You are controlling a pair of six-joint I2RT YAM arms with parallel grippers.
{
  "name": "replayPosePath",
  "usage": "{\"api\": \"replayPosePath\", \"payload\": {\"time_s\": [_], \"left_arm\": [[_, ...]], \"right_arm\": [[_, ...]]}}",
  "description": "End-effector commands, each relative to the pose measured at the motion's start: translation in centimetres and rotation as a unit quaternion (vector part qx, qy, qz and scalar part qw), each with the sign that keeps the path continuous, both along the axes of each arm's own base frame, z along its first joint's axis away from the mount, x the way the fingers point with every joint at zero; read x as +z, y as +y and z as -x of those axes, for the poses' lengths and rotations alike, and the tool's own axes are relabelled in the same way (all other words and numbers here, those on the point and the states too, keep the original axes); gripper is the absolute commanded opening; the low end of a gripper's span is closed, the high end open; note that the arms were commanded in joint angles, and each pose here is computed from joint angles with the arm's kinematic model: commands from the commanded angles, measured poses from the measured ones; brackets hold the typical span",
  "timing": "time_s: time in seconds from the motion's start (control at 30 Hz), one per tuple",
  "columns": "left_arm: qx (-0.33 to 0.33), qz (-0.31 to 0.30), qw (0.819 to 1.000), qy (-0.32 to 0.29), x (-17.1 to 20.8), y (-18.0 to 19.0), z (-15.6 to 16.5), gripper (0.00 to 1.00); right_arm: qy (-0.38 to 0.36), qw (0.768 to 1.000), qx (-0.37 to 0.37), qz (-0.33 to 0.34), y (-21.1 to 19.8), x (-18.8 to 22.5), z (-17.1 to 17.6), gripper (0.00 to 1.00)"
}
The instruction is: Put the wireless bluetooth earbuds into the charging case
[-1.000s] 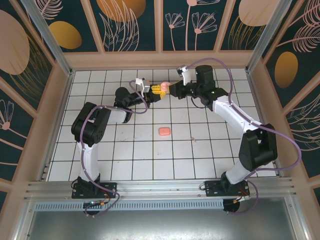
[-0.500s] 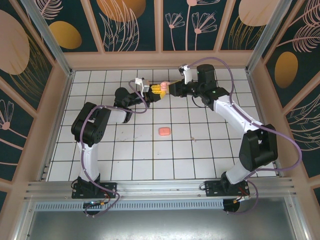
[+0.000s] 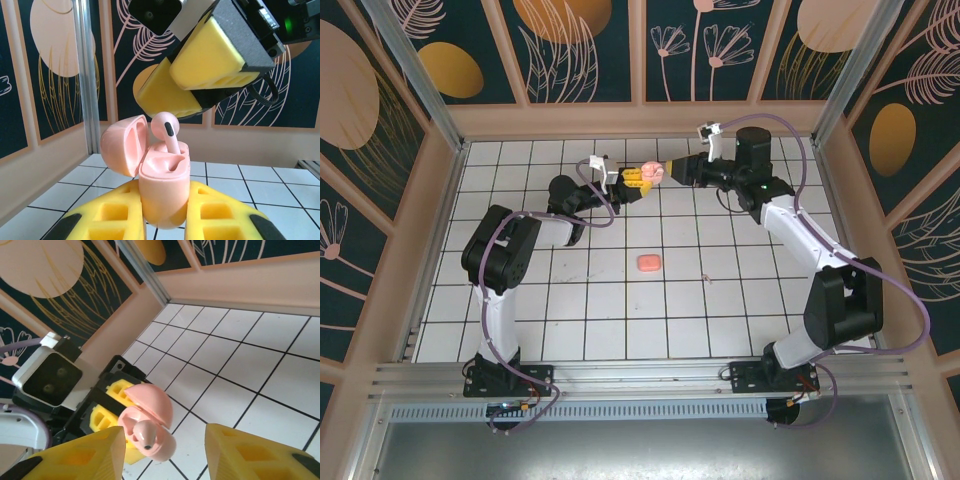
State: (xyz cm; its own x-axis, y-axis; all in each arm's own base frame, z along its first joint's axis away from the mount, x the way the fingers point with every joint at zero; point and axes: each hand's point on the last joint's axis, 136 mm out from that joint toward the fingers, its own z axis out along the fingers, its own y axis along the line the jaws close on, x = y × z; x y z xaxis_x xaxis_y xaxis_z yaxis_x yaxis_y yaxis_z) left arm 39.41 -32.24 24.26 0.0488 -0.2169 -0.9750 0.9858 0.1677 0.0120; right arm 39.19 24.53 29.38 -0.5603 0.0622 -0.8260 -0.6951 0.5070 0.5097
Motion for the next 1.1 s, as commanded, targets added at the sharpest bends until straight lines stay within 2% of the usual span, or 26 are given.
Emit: {"api": "replayPosePath", "payload": {"time_s": [0.0,0.27,0.6,0.67,0.83,0.97,1.07], "left_arm": [[-0.011,0.018,0.999,-0.04,2.8,0.3,1.0,0.15],[-0.011,0.018,0.999,-0.039,2.9,0.3,1.0,0.15],[-0.013,0.019,0.999,-0.038,3.1,0.3,1.1,0.15],[-0.012,0.019,0.999,-0.039,3.1,0.3,1.1,0.15],[-0.012,0.018,0.999,-0.038,3.0,0.3,1.0,0.15],[-0.012,0.018,0.999,-0.039,3.1,0.3,1.0,0.15],[-0.012,0.018,0.999,-0.037,3.0,0.2,1.0,0.15]], "right_arm": [[-0.005,0.999,0.026,-0.019,0.8,1.0,0.4,0.46],[0.022,0.999,0.033,0.003,1.8,-1.0,0.3,0.45],[0.04,0.998,0.036,0.014,2.1,-2.6,-0.4,0.38],[0.039,0.998,0.049,0.012,2.2,-2.4,-0.1,0.38],[0.014,0.997,0.07,-0.016,1.9,-0.2,1.1,0.46],[0.011,0.997,0.068,-0.024,1.6,0.6,1.2,0.46],[0.01,0.998,0.06,-0.031,1.3,1.0,0.9,0.41]]}}
